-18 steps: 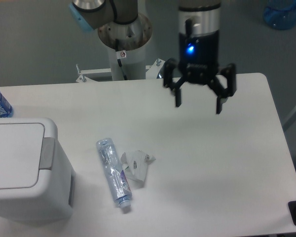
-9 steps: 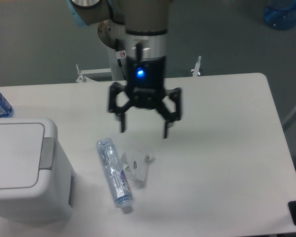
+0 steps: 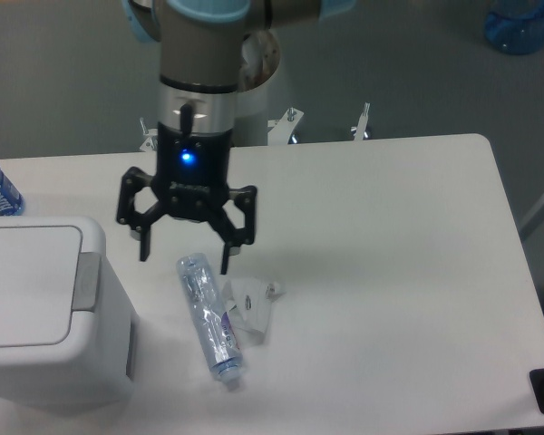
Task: Open the trash can
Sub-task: 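Lower the gripper onto the front edge of the trash can lid, then push the gripper fingers against the lid edge to flip it open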
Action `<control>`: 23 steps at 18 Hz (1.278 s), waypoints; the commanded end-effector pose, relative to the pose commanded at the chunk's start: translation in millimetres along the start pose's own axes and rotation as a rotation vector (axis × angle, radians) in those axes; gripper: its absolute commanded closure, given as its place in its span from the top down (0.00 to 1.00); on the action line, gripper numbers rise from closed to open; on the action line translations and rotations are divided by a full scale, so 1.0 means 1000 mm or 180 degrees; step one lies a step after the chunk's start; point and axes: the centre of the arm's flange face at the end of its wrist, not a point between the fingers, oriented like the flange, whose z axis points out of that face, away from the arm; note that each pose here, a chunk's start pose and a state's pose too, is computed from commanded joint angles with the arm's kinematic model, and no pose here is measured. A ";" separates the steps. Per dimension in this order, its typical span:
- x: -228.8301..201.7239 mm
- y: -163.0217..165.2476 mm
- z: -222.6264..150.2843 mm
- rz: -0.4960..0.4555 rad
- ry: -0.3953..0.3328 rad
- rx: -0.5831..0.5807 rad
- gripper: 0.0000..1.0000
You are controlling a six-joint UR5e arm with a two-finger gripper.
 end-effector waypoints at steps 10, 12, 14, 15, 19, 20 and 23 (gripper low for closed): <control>0.025 0.003 0.028 0.0059 0.0103 -0.0110 1.00; 0.026 0.003 0.028 0.0063 0.0105 -0.0111 1.00; 0.026 0.004 0.029 0.0065 0.0108 -0.0120 1.00; 0.027 0.005 0.030 0.0068 0.0116 -0.0124 1.00; 0.027 0.005 0.031 0.0067 0.0113 -0.0129 1.00; 0.027 0.006 0.032 0.0065 0.0114 -0.0134 1.00; 0.027 0.006 0.034 0.0071 0.0119 -0.0143 1.00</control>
